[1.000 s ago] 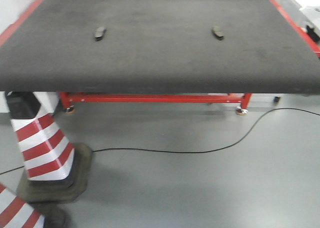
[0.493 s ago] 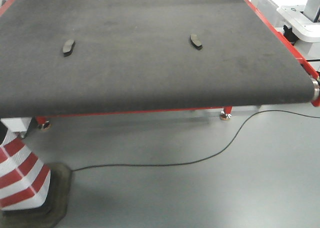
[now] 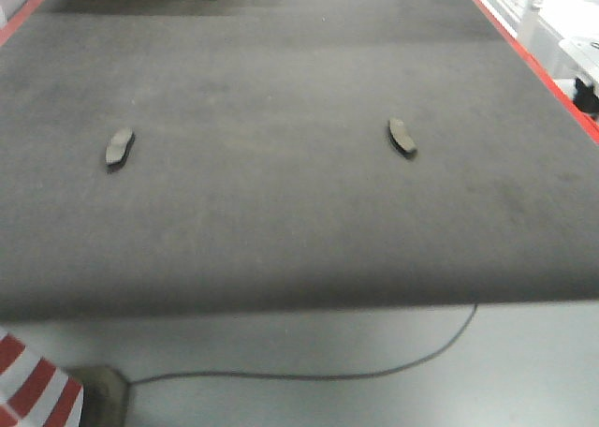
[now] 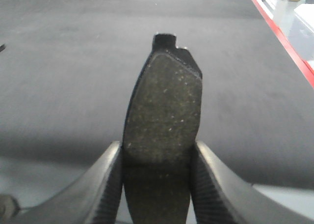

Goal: Move and align brake pads A on conveyor
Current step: 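Approach the belt and stop in front of the two placed pads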

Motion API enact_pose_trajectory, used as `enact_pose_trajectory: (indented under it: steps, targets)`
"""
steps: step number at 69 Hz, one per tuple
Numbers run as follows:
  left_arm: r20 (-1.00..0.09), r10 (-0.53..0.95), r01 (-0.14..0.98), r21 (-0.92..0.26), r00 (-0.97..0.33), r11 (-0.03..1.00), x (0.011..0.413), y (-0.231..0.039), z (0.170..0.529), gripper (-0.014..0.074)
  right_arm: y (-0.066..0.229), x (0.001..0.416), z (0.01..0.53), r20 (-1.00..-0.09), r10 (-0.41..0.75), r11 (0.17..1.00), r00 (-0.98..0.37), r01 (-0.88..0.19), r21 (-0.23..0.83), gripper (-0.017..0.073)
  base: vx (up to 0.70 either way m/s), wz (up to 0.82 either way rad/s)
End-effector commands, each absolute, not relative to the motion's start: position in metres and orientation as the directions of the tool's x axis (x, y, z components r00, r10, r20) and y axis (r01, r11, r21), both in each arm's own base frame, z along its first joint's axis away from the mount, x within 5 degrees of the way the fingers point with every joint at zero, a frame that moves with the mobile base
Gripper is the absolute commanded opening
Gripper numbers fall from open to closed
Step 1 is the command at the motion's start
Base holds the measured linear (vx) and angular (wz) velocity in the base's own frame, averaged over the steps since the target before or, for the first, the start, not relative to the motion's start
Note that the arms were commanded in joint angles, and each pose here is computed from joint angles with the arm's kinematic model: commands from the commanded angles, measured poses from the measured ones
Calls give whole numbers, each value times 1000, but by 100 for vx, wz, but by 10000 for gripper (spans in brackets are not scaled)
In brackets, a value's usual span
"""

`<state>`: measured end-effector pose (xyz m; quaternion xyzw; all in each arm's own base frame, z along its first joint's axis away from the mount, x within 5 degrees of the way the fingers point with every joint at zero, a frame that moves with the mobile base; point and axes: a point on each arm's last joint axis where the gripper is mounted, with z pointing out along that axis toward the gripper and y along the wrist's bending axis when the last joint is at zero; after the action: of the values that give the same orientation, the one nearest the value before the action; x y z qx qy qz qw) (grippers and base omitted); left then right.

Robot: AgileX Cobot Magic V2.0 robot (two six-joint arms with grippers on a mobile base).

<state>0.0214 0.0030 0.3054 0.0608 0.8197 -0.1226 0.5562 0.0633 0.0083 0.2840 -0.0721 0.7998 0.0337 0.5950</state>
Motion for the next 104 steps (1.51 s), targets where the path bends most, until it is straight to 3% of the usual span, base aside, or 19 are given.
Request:
enact_pose_trajectory:
  steps: [1,63,104]
  targets:
    - [-957,-59,264,-137,-283,955,23,1,321,-6,9,65,301,-983,-77,987,-168,-155,-51,-2,44,8]
    - [-957,-59,264,-137,-283,955,23,1,321,-6,9,65,301,-983,-77,987,-168,-155,-51,-2,34,2]
    - [-957,-59,264,-137,-283,955,23,1,321,-6,9,65,301,-983,-77,987,-168,-155,-51,-2,7,1]
